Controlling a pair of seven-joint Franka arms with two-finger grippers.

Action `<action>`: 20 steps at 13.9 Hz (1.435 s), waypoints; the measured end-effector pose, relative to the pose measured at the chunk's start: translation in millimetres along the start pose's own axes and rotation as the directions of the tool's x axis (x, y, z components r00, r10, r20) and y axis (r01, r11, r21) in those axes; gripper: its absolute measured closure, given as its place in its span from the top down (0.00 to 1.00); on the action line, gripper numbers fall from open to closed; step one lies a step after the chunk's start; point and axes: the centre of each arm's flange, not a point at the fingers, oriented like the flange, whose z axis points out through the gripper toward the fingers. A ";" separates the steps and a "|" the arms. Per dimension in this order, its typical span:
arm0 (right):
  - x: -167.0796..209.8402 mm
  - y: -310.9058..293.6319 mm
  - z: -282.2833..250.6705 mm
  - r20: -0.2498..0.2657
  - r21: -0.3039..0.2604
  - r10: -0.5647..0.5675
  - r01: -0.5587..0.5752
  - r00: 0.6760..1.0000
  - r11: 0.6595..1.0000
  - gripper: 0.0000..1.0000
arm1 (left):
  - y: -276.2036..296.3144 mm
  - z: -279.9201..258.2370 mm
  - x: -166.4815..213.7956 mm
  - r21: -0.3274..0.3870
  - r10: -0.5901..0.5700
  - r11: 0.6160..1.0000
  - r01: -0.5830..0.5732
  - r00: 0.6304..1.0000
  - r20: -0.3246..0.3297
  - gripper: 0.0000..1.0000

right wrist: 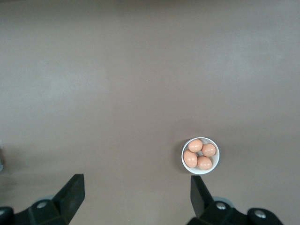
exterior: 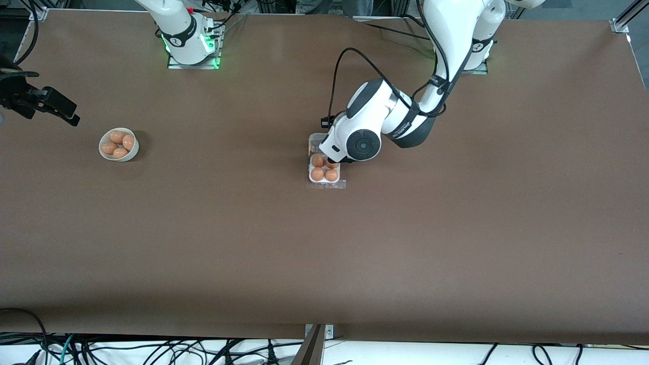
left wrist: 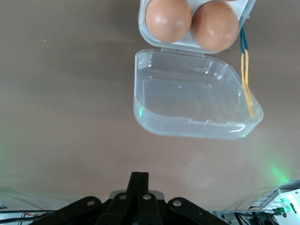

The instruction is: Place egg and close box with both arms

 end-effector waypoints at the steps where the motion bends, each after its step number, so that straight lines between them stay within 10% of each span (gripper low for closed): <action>1: 1.8 3.1 0.9 -0.004 0.002 -0.003 0.003 1.000 1.000 1.00 | 1.3 2.5 2.9 -0.005 -0.002 1.000 0.002 1.000 -0.008 0.04; 10: 13.2 1.5 18.5 0.002 0.001 -0.040 0.040 0.999 0.999 1.00 | 10.8 -0.3 24.6 -0.089 -0.035 0.996 0.024 0.992 -0.120 0.04; 17: 15.3 0.0 22.3 0.006 0.000 -0.044 0.044 0.999 0.999 1.00 | -19.9 -99.3 57.4 -0.200 -0.113 0.978 0.058 0.955 -0.276 0.06; 20: 15.3 -0.3 22.2 0.006 0.000 -0.045 0.045 0.999 0.999 1.00 | -53.6 -167.8 64.1 -0.206 -0.134 0.977 0.059 0.919 -0.371 0.30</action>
